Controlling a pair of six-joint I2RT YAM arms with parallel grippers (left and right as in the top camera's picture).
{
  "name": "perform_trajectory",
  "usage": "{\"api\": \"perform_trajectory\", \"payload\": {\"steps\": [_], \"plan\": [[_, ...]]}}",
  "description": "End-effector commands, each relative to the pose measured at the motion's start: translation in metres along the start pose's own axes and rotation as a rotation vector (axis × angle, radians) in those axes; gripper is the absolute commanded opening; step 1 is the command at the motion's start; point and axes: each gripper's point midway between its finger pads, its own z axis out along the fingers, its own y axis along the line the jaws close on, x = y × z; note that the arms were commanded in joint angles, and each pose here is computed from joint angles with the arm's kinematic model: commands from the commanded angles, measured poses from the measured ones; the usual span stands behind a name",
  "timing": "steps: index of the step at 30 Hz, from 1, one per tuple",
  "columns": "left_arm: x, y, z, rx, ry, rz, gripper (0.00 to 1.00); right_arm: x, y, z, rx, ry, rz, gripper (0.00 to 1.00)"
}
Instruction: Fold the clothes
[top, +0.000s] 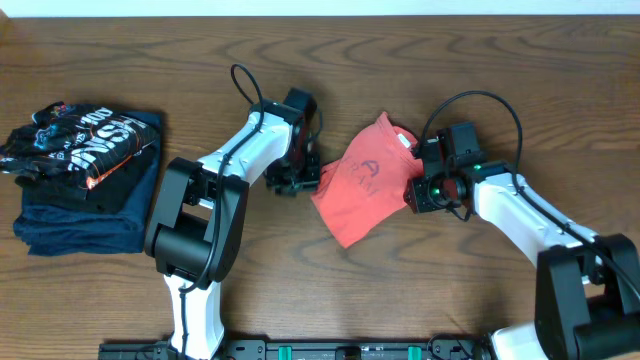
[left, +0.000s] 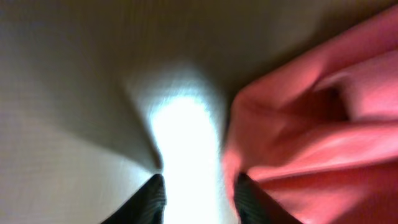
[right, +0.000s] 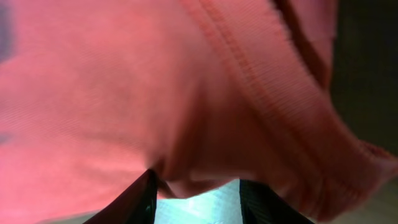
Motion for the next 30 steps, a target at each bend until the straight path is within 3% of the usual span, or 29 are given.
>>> {"api": "perform_trajectory", "payload": {"steps": [1, 4, 10, 15, 19, 21, 23, 24, 28, 30], "plan": [[0.022, 0.009, 0.004, -0.036, 0.101, -0.051, 0.34, -0.002, -0.022, 0.012, 0.094, -0.013, 0.036, 0.43], [0.041, 0.016, 0.001, -0.071, 0.172, -0.105, 0.27, -0.017, -0.034, 0.017, 0.141, -0.069, 0.036, 0.48], [0.06, 0.01, -0.007, -0.103, 0.21, -0.102, 0.27, -0.066, -0.063, 0.004, 0.293, -0.273, 0.043, 0.58], [0.039, 0.004, -0.03, -0.105, 0.033, -0.048, 0.26, -0.086, -0.067, -0.006, 0.33, -0.327, -0.009, 0.61], [-0.003, -0.009, -0.066, 0.003, -0.207, -0.002, 0.31, -0.092, -0.065, -0.015, 0.328, -0.339, -0.005, 0.6], [-0.023, -0.021, -0.088, 0.079, -0.325, 0.026, 0.44, -0.093, -0.063, -0.022, 0.324, -0.353, 0.016, 0.59], [-0.042, -0.045, -0.115, 0.209, -0.444, 0.117, 0.69, -0.094, -0.062, -0.032, 0.319, -0.372, 0.046, 0.58], [-0.047, -0.056, -0.123, 0.262, -0.478, 0.157, 0.76, -0.095, -0.061, -0.037, 0.317, -0.381, 0.058, 0.58], [-0.062, -0.082, -0.138, 0.387, -0.555, 0.27, 0.95, -0.098, -0.059, -0.063, 0.316, -0.425, 0.072, 0.59], [-0.069, -0.086, -0.135, 0.412, -0.56, 0.288, 0.99, -0.096, -0.057, -0.076, 0.317, -0.434, 0.075, 0.61]]}}
